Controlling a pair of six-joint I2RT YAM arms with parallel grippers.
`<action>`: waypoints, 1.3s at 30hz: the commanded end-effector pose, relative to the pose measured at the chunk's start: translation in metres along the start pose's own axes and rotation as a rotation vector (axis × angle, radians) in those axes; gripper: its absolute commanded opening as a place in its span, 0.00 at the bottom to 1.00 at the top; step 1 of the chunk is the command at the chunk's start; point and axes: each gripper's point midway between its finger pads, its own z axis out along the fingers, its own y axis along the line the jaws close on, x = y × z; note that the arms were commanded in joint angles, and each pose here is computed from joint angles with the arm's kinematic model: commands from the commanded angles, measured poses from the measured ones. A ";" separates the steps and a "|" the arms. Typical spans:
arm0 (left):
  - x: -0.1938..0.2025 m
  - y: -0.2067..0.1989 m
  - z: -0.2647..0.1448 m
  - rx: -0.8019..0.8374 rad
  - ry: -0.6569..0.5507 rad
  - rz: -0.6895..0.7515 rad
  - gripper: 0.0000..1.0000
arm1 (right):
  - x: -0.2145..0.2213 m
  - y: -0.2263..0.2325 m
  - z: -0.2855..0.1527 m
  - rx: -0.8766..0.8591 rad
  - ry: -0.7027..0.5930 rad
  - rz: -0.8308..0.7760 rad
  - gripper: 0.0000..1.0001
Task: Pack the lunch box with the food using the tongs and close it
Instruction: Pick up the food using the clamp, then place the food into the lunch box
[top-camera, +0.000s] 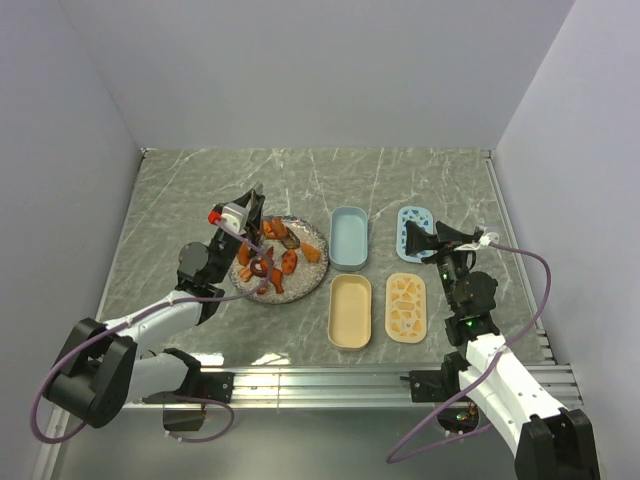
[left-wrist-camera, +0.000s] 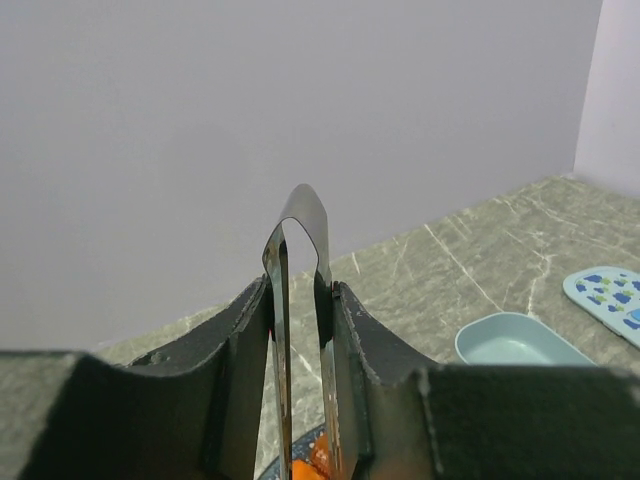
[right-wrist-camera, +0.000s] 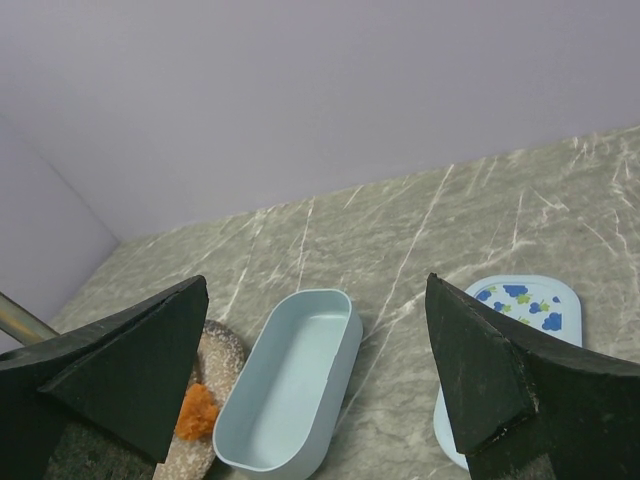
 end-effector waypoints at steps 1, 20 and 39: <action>-0.035 0.004 0.008 -0.011 -0.080 -0.006 0.12 | -0.016 0.008 0.002 -0.029 -0.060 -0.011 0.96; -0.081 -0.056 0.040 0.145 -0.134 -0.063 0.11 | -0.023 0.008 0.003 -0.010 -0.071 -0.016 0.96; -0.056 -0.164 0.148 0.341 -0.133 -0.168 0.12 | -0.036 0.002 -0.011 0.023 -0.129 -0.009 0.96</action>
